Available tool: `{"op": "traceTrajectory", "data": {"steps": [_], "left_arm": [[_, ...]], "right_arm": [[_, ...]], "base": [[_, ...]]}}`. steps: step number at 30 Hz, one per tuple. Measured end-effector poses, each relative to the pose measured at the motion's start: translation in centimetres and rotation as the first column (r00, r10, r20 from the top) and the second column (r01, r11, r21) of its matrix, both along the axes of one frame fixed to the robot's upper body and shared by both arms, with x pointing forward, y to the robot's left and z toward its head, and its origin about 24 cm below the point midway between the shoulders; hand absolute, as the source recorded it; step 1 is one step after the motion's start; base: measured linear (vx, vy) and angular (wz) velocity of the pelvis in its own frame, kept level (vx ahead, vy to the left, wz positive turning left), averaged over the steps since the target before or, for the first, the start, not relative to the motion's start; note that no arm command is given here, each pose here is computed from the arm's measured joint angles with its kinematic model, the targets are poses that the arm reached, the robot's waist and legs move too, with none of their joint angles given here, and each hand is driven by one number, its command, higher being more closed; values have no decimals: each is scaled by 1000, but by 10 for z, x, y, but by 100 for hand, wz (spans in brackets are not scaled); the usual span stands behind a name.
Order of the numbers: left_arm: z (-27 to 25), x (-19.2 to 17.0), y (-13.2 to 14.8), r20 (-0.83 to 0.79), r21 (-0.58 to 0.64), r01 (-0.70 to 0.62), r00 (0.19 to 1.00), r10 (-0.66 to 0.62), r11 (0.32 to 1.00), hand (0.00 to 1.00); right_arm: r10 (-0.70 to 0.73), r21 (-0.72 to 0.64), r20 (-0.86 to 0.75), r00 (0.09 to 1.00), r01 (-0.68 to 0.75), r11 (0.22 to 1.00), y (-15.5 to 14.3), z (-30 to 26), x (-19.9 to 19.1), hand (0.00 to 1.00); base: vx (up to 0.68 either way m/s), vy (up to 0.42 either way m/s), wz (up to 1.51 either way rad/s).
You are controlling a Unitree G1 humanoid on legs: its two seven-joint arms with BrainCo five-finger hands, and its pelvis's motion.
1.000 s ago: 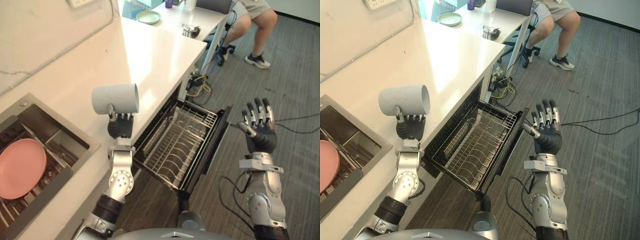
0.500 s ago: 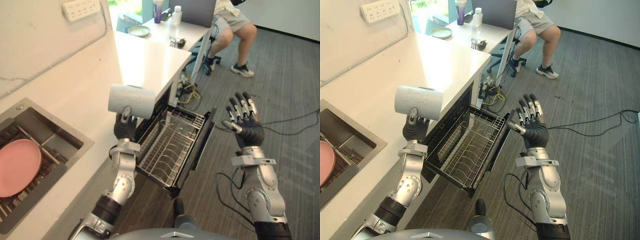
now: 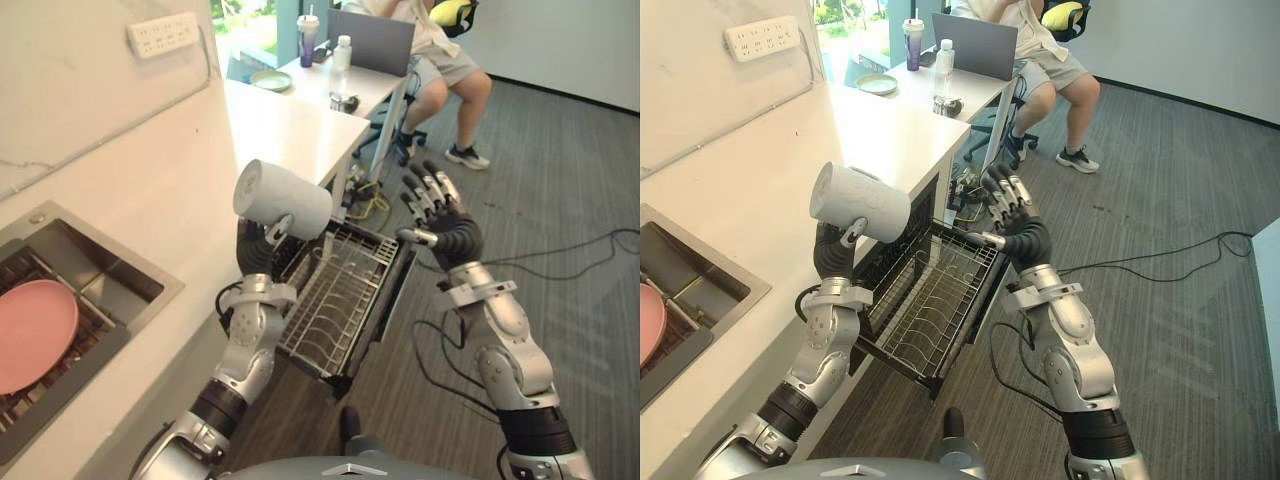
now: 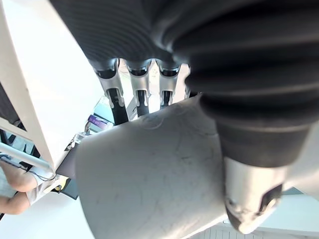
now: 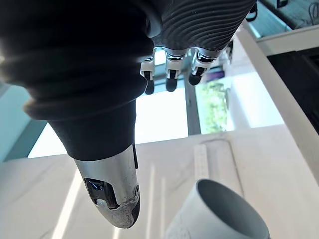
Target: Walk over to the sink, pick up the cup, carry it to the dishwasher, place the cup inside the dishwasher, then close the dishwasher door
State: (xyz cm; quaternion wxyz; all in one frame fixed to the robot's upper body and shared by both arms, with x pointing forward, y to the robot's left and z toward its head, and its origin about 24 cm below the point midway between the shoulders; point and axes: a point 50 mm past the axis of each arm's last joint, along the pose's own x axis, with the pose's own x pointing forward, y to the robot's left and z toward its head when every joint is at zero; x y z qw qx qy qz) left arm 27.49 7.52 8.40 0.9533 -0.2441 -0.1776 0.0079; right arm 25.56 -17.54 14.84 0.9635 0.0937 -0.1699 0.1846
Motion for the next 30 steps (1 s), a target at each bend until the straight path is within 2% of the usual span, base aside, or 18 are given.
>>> {"op": "traceTrajectory", "data": {"steps": [7,14,19,24,30], "left_arm": [[2,-4,-2,57,121,-166,985,160,979,100],[8,-10,-13,163,203,-234,966,203,951,100],[7,-11,-17,192,231,-287,950,246,930,100],[8,-15,-23,225,252,-288,946,234,924,100],[11,-13,-28,239,251,-278,946,219,927,100]], "right_arm": [[111,4,12,994,-112,994,20,8,3,0],[178,-12,14,984,-178,984,36,9,3,0],[188,-102,37,982,-183,978,47,10,4,0],[207,-155,56,977,-196,968,58,12,5,0],[162,-286,112,980,-125,950,61,15,7,0]], "base": [[-42,-12,1],[-10,-6,1],[0,0,0],[0,0,0],[0,0,0]]}}
